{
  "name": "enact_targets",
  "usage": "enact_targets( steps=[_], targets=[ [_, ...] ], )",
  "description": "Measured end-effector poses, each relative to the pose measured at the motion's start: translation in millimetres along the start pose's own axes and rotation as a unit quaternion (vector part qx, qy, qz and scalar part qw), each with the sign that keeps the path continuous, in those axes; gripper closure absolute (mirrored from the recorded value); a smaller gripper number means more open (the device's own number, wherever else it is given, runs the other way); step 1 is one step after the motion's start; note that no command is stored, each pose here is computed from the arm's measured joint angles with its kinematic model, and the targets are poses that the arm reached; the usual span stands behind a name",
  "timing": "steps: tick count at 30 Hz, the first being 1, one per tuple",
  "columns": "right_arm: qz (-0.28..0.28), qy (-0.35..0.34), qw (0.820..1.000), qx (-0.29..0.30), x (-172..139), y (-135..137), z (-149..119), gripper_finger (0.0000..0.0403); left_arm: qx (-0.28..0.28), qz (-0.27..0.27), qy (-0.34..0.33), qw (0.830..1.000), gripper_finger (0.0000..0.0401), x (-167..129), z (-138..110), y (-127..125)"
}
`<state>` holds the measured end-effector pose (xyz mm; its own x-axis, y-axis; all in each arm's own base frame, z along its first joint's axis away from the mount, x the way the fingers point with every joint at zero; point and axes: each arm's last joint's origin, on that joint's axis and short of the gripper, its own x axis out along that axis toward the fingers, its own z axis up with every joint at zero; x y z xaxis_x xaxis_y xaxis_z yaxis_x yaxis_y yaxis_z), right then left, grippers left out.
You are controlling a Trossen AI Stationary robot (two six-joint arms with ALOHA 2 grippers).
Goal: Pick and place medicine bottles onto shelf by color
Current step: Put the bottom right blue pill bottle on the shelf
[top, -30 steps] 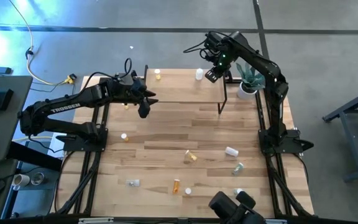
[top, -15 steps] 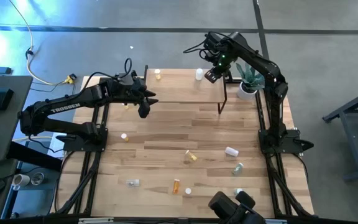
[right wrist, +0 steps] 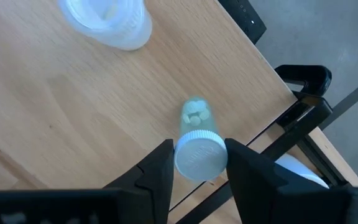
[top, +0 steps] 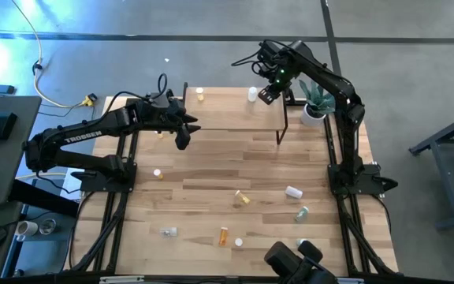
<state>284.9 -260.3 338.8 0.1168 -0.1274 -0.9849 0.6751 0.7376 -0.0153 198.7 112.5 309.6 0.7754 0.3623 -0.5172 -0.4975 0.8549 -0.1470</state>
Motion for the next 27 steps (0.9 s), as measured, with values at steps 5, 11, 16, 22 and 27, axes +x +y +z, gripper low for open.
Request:
enact_targets(
  steps=[5,11,16,22,27],
  targets=[
    [0.000,-0.001,1.000,-0.004,-0.2,0.0,0.1,0.0272,0.000,0.000,0.000,1.000,0.0243,0.0,0.0,0.0],
    [-0.005,-0.001,1.000,-0.017,-0.2,-0.3,0.2,0.0271,0.000,0.000,0.000,1.000,0.0243,0.0,0.0,0.0],
    [-0.005,-0.004,1.000,-0.015,-0.6,-0.3,0.3,0.0257,0.000,0.000,0.000,1.000,0.0243,0.0,0.0,0.0],
    [-0.001,-0.004,1.000,-0.013,-0.8,0.0,0.3,0.0253,0.000,0.000,0.000,1.000,0.0243,0.0,0.0,0.0],
    [-0.010,-0.008,1.000,-0.013,-1.1,-0.6,1.1,0.0253,0.000,0.000,0.000,1.000,0.0243,0.0,0.0,0.0]
  ],
)
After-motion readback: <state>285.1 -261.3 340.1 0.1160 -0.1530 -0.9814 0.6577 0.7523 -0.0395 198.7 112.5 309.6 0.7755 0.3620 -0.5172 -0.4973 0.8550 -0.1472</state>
